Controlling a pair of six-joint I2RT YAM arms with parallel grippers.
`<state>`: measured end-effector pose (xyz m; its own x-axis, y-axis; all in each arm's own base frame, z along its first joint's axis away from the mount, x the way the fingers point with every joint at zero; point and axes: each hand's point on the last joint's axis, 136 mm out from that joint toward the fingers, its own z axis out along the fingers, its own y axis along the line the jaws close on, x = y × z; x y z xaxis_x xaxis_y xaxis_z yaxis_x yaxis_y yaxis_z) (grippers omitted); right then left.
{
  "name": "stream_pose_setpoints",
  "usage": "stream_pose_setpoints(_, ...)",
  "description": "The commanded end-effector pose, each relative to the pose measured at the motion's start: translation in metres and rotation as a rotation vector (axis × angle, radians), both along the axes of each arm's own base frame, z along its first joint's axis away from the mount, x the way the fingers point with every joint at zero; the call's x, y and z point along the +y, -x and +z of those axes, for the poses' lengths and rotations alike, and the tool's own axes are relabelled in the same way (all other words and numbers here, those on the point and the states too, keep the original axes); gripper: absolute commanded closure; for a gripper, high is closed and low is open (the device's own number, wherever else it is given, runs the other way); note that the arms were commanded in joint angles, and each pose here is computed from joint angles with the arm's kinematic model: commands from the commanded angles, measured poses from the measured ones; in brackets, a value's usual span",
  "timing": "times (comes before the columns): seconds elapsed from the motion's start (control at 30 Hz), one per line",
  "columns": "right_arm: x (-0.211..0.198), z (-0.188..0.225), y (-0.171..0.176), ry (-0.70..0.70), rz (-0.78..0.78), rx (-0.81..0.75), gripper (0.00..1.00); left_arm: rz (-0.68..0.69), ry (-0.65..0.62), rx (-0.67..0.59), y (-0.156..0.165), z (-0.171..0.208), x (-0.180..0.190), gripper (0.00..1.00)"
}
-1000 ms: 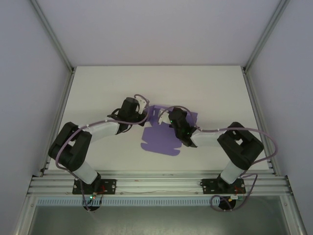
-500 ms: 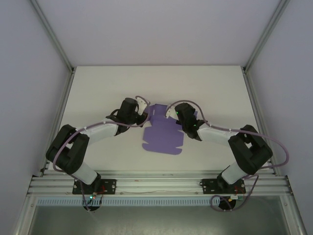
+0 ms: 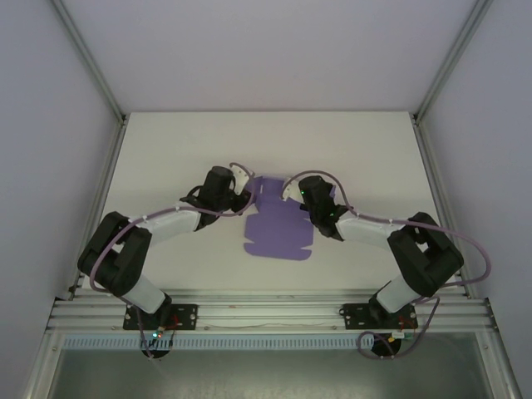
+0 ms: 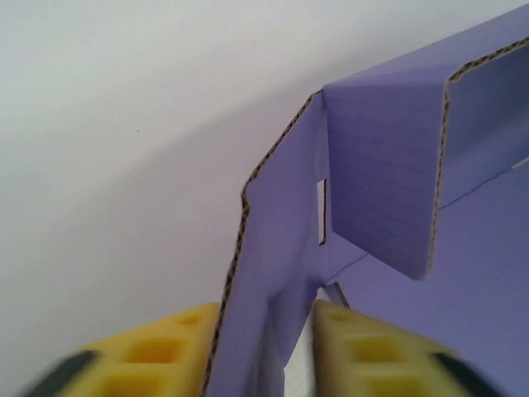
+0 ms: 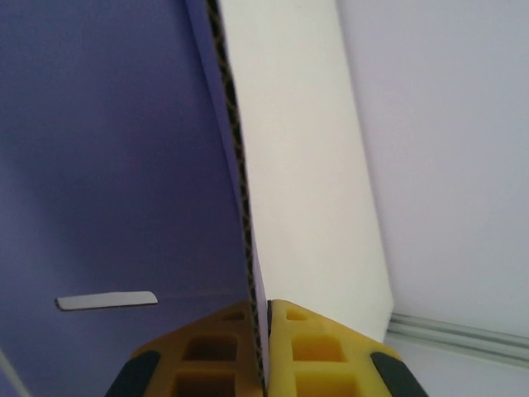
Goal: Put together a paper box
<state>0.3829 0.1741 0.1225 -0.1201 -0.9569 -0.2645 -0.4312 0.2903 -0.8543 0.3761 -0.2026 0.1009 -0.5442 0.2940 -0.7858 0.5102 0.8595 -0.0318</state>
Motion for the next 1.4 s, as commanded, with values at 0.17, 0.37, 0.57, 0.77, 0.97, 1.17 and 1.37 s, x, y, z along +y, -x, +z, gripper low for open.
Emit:
stream_pose_setpoints(0.17,-0.004,0.062,-0.017,-0.020,-0.062,-0.311,1.00,0.229,0.081,-0.150,-0.016,0.051,0.045,0.00)
stream_pose_setpoints(0.37,0.013,0.029,-0.022,0.093,-0.029,-0.337,1.00,0.581,0.177,-0.092,-0.031,0.057,0.118,0.00)
stream_pose_setpoints(0.57,0.025,0.005,-0.028,0.151,-0.028,-0.366,1.00,0.694,0.226,-0.020,-0.040,0.038,0.148,0.00)
stream_pose_setpoints(0.77,0.028,0.006,-0.026,0.102,-0.030,-0.339,1.00,0.535,0.231,0.081,-0.053,0.012,0.118,0.00)
stream_pose_setpoints(0.97,0.026,0.011,-0.025,0.106,-0.038,-0.345,1.00,0.125,0.400,0.168,-0.036,0.000,0.042,0.18)
stream_pose_setpoints(1.17,0.026,0.010,-0.020,0.119,-0.023,-0.333,1.00,-0.045,0.364,0.129,-0.008,-0.004,0.004,0.25)
stream_pose_setpoints(1.37,0.035,0.015,-0.013,0.121,-0.006,-0.356,1.00,-0.056,0.306,0.121,-0.016,-0.013,-0.010,0.33)
